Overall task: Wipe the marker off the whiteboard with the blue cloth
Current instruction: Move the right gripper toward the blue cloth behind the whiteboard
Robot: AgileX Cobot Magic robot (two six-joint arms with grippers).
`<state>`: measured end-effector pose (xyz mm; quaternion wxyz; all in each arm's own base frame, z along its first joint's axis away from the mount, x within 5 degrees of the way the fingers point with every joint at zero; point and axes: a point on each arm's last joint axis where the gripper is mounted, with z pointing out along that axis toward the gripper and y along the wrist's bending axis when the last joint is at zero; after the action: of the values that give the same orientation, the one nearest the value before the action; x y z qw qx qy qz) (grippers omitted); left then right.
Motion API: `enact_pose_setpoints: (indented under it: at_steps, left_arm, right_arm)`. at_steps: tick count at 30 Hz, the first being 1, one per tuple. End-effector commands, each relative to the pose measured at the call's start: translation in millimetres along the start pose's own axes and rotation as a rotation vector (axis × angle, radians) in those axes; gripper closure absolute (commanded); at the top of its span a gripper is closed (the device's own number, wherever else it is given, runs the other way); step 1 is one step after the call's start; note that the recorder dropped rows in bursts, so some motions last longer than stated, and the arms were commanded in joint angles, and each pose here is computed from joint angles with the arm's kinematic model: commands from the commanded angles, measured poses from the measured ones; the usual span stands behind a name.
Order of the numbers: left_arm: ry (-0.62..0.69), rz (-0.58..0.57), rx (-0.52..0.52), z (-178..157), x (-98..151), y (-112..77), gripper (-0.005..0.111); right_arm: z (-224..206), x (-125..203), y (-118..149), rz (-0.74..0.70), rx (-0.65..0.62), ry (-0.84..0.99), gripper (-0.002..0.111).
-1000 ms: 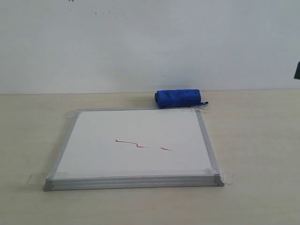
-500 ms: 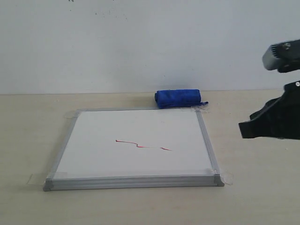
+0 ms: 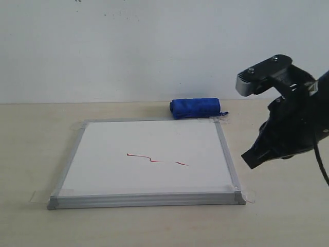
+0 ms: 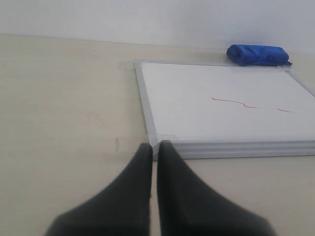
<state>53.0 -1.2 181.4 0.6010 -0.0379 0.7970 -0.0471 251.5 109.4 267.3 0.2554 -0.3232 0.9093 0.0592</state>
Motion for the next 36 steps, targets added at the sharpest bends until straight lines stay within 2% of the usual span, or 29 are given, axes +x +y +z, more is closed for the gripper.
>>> enact_pose_setpoints:
  at_steps: [1, 4, 6, 10, 12, 14, 17, 19, 22, 25, 27, 29, 31, 34, 36]
  left_arm:
    - [-0.006, -0.003, -0.004, 0, 0, 0.4, 0.103]
    - [-0.006, -0.003, -0.004, 0, 0, 0.4, 0.103]
    - [-0.006, -0.003, -0.004, 0, 0, 0.4, 0.103]
    - [-0.006, -0.003, -0.004, 0, 0, 0.4, 0.103]
    - [-0.006, -0.003, -0.004, 0, 0, 0.4, 0.103]
    - [-0.006, -0.003, -0.004, 0, 0, 0.4, 0.103]
    - [-0.006, -0.003, -0.004, 0, 0, 0.4, 0.103]
    - [-0.006, -0.003, -0.004, 0, 0, 0.4, 0.103]
    - [-0.006, -0.003, -0.004, 0, 0, 0.4, 0.103]
    - [-0.006, -0.003, -0.004, 0, 0, 0.4, 0.103]
    - [-0.006, -0.003, -0.004, 0, 0, 0.4, 0.103]
    - [-0.006, -0.003, -0.004, 0, 0, 0.4, 0.103]
    - [-0.006, -0.003, -0.004, 0, 0, 0.4, 0.103]
    - [-0.006, -0.003, -0.004, 0, 0, 0.4, 0.103]
    - [-0.006, -0.003, -0.004, 0, 0, 0.4, 0.103]
  right_arm:
    - [17, -18, 9, -0.139, -0.191, -0.062, 0.108]
    - [27, -29, 5, -0.252, -0.301, -0.164, 0.108]
    - [34, -34, -5, -0.252, -0.308, -0.244, 0.108]
    - [60, -40, -33, -0.192, -0.168, -0.307, 0.108]
    - [72, -44, -45, -0.150, -0.098, -0.314, 0.104]
    - [85, -51, -49, -0.137, -0.115, -0.326, 0.092]
    - [104, -66, -54, -0.105, -0.220, -0.350, 0.060]
    - [120, -73, -65, -0.125, -0.149, -0.342, 0.051]
    - [140, -83, -85, -0.203, 0.038, -0.319, 0.052]
    - [150, -98, -103, -0.280, 0.159, -0.316, 0.052]
    - [153, -112, -109, -0.299, 0.159, -0.320, 0.052]
    - [159, -127, -114, -0.300, 0.104, -0.271, 0.052]
    - [166, -139, -122, -0.295, 0.067, -0.170, 0.052]
    - [175, -148, -140, -0.292, 0.116, -0.004, 0.052]
    - [175, -155, -146, -0.319, 0.119, 0.042, 0.052]
